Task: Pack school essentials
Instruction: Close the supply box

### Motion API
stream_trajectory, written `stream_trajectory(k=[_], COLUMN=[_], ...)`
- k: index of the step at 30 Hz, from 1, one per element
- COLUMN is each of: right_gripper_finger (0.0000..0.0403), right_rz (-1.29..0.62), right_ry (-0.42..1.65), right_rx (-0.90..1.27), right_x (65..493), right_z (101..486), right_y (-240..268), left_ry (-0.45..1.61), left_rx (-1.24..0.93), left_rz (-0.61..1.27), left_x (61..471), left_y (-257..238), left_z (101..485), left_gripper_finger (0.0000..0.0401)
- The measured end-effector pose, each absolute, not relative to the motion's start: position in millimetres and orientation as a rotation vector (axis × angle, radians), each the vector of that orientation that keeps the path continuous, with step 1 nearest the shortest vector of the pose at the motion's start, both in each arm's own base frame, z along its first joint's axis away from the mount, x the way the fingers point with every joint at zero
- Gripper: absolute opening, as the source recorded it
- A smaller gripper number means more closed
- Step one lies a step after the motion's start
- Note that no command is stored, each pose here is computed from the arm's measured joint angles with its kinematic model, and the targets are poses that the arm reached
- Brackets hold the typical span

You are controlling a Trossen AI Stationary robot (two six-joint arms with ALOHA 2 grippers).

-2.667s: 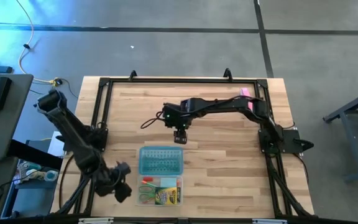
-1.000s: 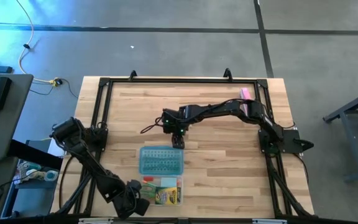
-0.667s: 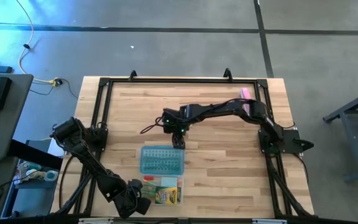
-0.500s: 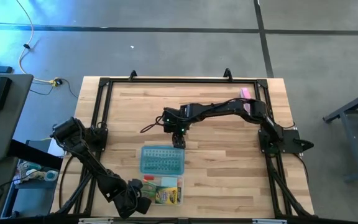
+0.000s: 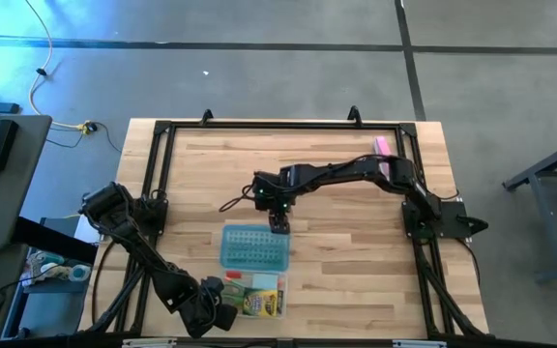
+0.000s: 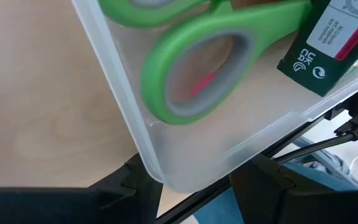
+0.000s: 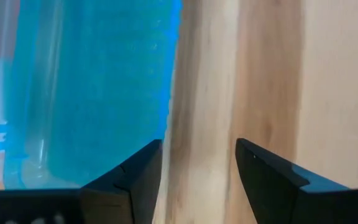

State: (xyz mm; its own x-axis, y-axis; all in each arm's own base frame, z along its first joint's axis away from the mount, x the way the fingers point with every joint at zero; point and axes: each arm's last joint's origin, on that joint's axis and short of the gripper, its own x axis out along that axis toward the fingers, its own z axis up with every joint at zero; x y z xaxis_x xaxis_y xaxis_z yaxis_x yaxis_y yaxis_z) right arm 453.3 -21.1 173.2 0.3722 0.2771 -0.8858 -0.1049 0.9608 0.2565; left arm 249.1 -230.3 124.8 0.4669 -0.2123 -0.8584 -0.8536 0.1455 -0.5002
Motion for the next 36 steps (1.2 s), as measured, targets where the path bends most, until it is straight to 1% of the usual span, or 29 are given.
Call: stream_trajectory(k=[16, 36], right_gripper_finger=[0.0194, 0.0194], right_rz=[0.256, 0.221], right_ry=[1.213, 1.133], right_rx=[0.178, 0.136], right_x=[448.0, 435.9], right_z=[175.2, 221.4], right_y=[-14.8, -4.9], left_ry=[1.026, 1.001], left_rx=[-1.391, -1.437], left_rz=[0.605, 0.639], left_x=[255.5, 269.3], left_y=[-224.1, -208.6], left_z=[125.1, 125.4], left_gripper_finger=[0.0158, 0.0158])
